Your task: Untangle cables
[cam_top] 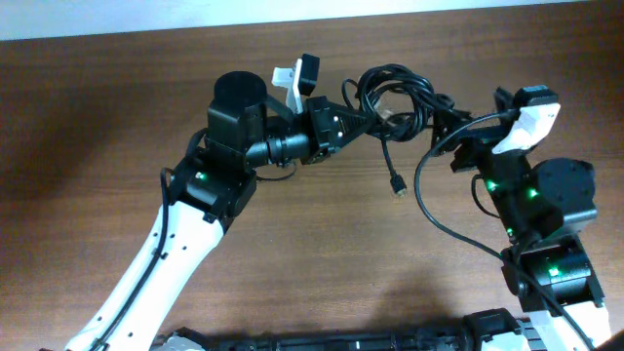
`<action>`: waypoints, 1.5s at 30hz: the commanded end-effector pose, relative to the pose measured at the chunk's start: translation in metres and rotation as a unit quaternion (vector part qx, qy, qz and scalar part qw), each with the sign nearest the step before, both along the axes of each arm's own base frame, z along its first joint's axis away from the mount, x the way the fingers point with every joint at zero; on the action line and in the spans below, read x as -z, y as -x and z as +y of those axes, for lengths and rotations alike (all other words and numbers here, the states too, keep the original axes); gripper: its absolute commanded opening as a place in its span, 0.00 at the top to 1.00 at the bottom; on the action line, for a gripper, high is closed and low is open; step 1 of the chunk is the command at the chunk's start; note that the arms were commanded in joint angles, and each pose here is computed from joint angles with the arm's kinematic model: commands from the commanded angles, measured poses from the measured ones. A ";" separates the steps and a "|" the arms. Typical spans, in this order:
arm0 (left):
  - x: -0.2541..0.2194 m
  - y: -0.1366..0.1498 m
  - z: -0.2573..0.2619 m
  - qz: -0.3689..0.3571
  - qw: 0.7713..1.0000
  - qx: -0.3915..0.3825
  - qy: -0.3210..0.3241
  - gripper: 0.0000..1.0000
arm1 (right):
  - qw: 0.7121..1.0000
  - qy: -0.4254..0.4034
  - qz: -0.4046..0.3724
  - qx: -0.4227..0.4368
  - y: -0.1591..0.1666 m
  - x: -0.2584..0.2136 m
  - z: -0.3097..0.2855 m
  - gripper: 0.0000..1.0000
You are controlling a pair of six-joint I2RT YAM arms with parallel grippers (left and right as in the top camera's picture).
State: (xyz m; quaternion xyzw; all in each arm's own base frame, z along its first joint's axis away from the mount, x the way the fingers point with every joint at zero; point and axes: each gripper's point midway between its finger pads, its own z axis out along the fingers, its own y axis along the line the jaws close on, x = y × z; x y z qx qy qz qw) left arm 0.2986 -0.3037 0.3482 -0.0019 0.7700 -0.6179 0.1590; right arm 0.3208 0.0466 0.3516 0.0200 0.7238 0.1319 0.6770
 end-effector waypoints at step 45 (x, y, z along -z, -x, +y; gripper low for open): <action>0.000 -0.033 0.039 -0.531 0.823 0.050 -0.194 1.00 | 0.941 0.042 0.065 -0.331 0.061 0.040 0.096 0.08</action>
